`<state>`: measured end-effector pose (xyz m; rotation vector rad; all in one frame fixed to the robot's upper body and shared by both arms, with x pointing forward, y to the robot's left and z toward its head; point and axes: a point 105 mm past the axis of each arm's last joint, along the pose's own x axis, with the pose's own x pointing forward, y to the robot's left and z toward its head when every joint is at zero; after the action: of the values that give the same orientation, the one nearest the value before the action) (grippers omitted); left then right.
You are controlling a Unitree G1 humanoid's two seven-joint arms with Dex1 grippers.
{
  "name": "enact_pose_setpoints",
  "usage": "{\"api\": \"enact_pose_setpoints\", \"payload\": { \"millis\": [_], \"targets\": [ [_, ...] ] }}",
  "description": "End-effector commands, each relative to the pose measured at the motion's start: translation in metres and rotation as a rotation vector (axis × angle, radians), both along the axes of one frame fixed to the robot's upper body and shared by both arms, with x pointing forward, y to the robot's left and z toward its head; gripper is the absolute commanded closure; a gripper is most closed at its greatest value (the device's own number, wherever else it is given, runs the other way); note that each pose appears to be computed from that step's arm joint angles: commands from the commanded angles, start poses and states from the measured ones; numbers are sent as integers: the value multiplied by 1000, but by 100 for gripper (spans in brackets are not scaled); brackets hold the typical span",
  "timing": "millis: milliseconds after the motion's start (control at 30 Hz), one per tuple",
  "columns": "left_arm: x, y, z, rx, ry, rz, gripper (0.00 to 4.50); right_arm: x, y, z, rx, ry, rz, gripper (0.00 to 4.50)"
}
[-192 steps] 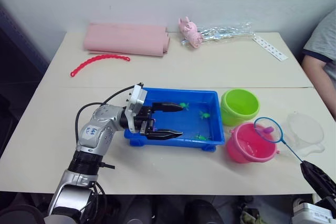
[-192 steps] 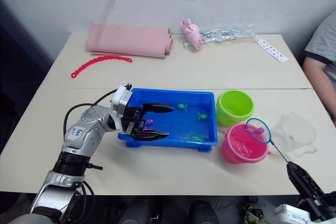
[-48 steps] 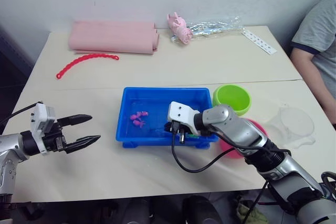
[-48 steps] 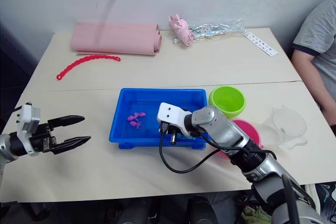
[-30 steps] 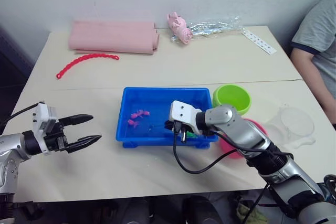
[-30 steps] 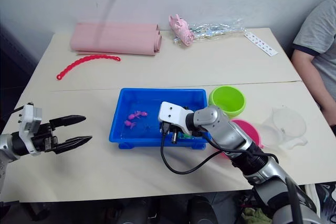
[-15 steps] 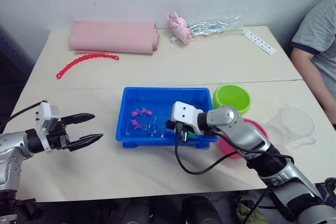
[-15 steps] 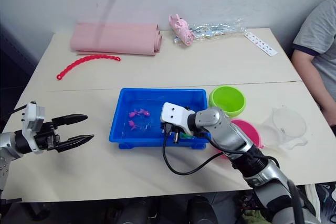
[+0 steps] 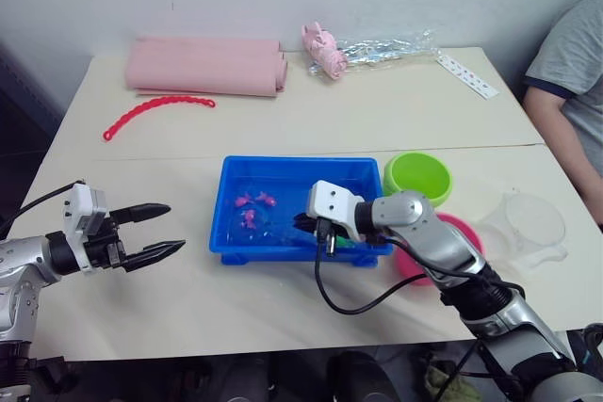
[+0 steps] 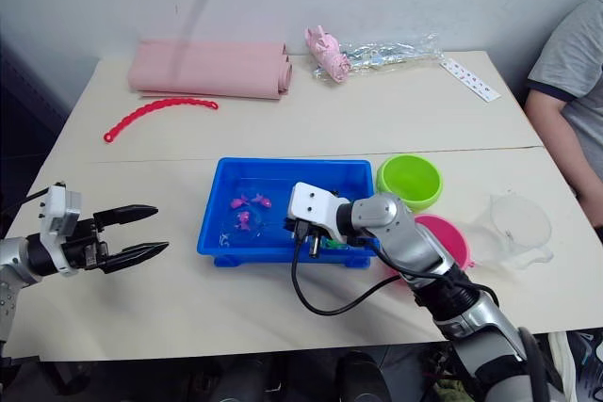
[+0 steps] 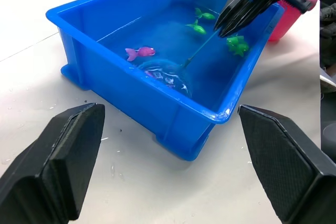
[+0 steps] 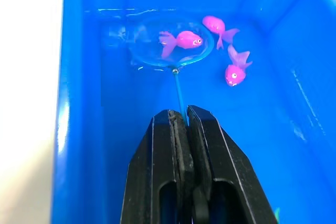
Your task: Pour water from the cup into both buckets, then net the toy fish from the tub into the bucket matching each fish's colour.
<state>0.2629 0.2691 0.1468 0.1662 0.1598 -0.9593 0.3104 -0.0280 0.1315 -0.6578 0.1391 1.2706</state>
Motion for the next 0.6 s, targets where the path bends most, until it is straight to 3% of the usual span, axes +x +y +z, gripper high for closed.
{"api": "enact_pose_setpoints", "payload": {
  "millis": [33, 300, 400, 600],
  "targets": [
    [2, 0, 6, 8, -35, -3, 6, -10, -9, 20, 60, -18, 41, 450],
    [5, -10, 8, 2, -50, -47, 6, -21, -36, 36, 173, -17, 48, 450],
    [7, -23, 15, -17, -71, -96, 6, -23, -50, 46, 234, -28, 20, 450],
    [3, -65, 28, -69, -101, -242, 6, -20, -79, 39, 227, 23, -84, 450]
  ]
}}
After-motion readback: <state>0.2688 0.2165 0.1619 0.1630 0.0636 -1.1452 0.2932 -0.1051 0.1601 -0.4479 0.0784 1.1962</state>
